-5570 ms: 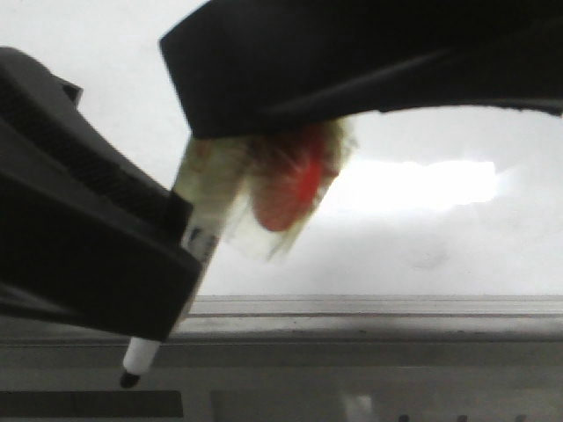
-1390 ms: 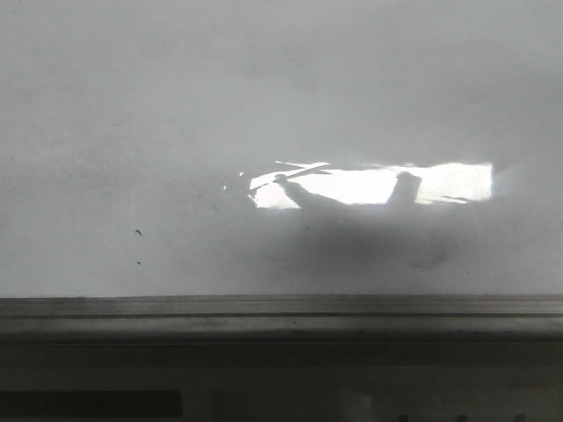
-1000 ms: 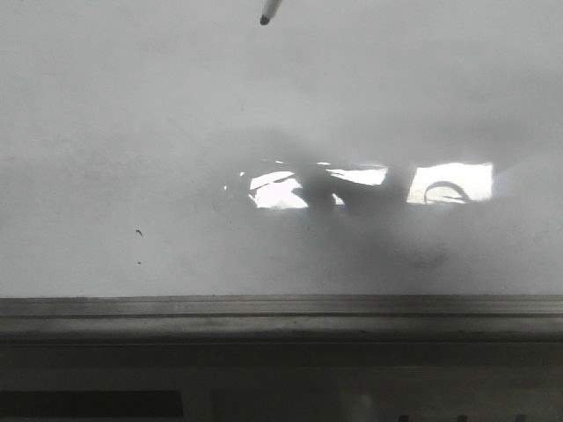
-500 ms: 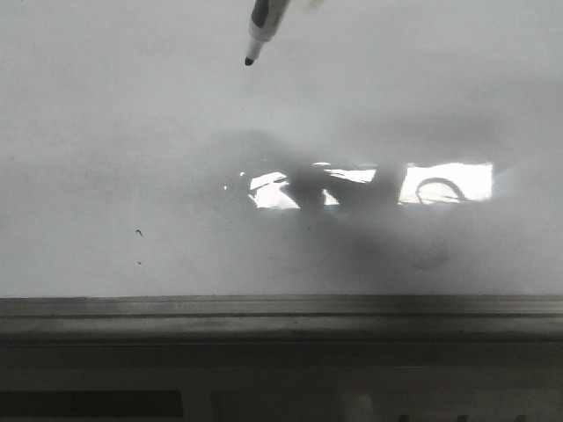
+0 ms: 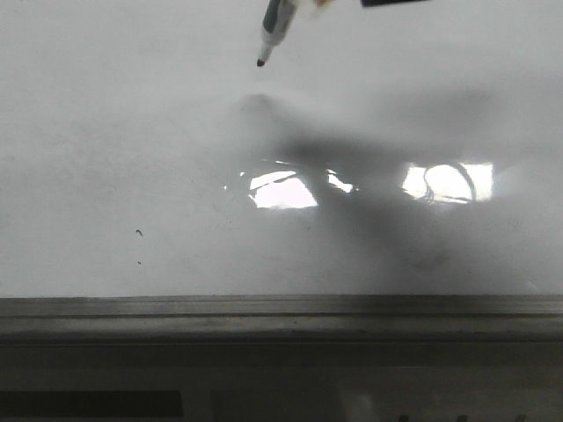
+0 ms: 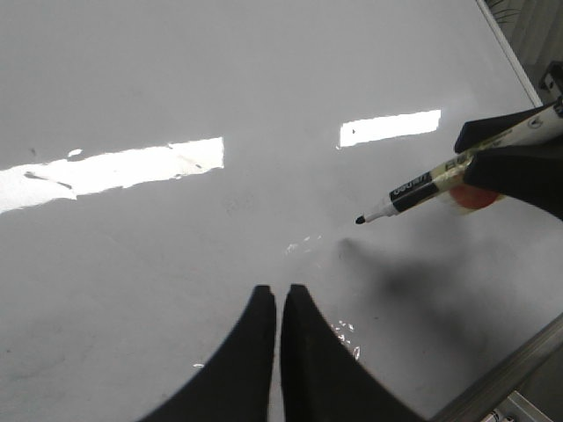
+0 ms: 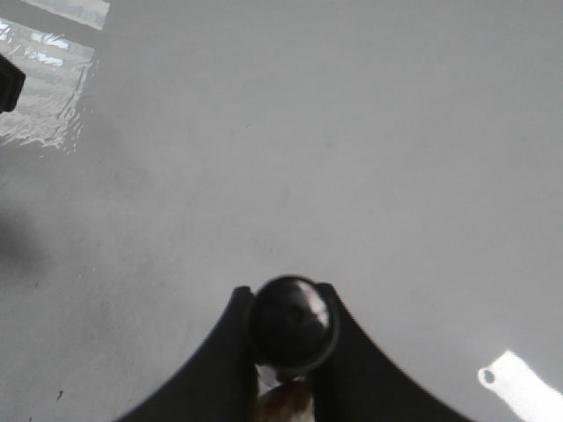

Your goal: Write number 7 on whiteboard

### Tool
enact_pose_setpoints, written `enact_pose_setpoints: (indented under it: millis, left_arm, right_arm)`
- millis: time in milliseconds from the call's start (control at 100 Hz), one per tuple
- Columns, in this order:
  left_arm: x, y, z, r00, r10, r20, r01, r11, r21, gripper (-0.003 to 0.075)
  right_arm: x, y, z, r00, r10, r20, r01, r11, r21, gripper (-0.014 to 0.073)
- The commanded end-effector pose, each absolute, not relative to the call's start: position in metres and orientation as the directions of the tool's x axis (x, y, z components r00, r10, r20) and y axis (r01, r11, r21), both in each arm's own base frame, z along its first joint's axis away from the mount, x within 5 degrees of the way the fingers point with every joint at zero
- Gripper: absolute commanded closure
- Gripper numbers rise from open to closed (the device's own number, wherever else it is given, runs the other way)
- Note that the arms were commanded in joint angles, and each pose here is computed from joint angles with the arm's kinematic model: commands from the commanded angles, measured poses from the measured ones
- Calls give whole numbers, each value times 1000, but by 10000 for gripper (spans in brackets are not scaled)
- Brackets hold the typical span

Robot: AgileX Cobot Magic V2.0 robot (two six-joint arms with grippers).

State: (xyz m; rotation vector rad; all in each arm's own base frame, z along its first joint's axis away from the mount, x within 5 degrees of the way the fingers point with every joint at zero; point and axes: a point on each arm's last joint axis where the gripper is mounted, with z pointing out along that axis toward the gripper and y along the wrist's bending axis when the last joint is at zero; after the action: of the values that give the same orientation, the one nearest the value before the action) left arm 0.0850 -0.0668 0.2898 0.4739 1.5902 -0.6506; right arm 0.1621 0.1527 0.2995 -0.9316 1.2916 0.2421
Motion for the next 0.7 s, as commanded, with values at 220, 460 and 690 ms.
enact_pose_setpoints:
  millis: [220,460,690]
  left_arm:
    - [85,-68,299,-123,-109,-986,650,742,-164,741]
    - [85,-68,299,-123,-109,-986,650,742,-164,741]
    - [85,-68,299,-123,-109,-986,650,742,-164,741]
  right_arm:
    - [168,153,312,335,-292,-896,-598,669,-442,639]
    - [174,146,308,286,-336,-897,-583,682,-442,639]
    - [172,145,306,260,-358,-897,-595,672,-441,639]
